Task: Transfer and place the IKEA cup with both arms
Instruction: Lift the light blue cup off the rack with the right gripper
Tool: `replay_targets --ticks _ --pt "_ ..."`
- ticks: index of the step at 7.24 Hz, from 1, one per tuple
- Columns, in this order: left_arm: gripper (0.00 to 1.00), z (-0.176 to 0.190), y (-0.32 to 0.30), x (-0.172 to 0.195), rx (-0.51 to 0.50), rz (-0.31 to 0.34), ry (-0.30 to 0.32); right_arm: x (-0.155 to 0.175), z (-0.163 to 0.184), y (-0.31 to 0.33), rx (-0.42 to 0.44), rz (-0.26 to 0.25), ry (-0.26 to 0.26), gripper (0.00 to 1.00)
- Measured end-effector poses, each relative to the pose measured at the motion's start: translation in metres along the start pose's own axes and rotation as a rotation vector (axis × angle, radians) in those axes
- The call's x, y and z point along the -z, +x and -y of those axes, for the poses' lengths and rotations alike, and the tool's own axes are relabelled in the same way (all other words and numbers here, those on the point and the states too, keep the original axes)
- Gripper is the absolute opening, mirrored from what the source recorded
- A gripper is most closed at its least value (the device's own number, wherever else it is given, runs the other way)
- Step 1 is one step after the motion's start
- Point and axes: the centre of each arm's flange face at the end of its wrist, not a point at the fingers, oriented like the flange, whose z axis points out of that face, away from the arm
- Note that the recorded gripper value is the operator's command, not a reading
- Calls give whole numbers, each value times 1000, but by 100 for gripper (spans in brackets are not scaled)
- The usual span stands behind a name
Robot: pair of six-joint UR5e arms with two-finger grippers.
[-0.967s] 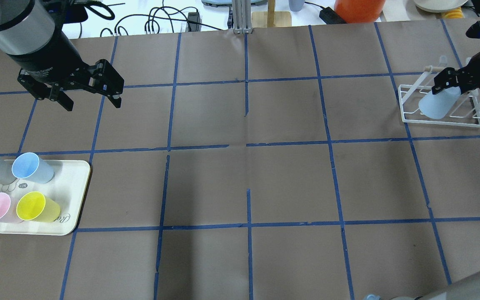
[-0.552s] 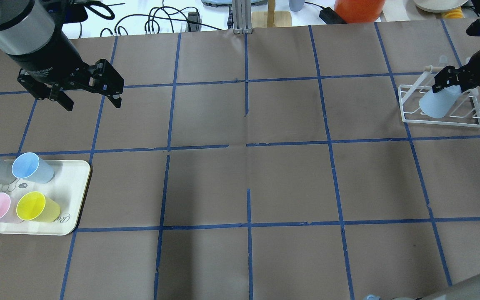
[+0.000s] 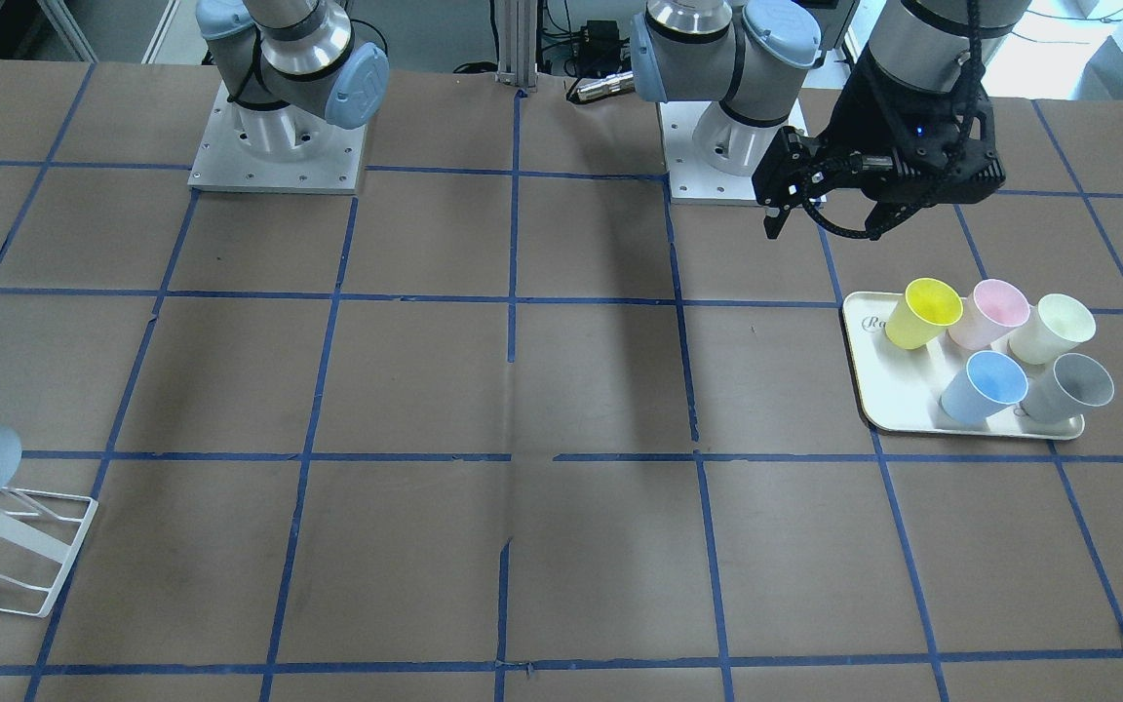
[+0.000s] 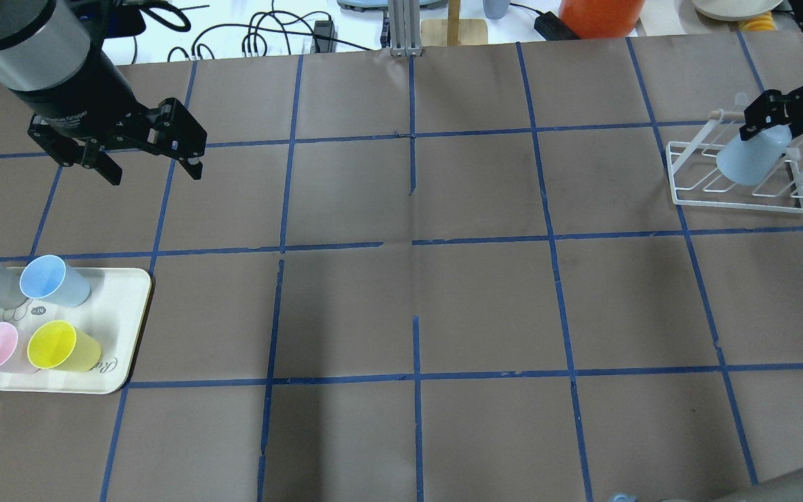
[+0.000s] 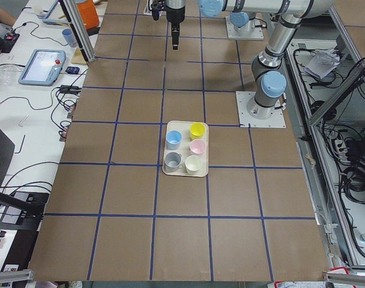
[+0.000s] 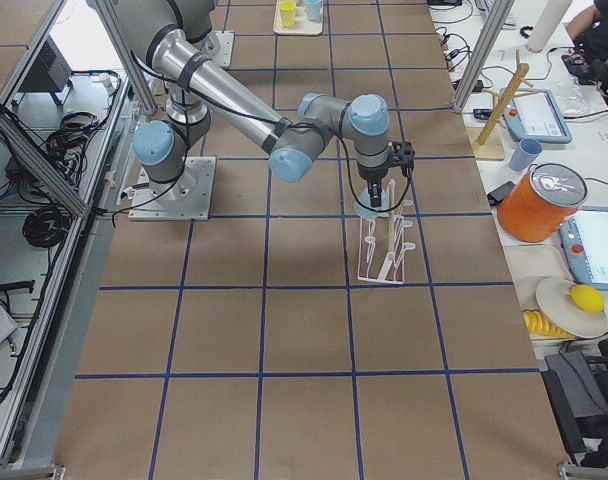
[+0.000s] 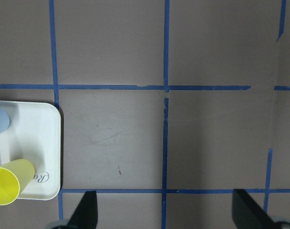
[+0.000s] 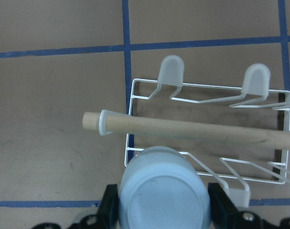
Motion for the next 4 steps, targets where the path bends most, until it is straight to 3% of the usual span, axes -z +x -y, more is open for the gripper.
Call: replay_targets --ticks 4 --pt "100 2 -1 2 3 -1 4 62 -2 -11 -8 17 -43 26"
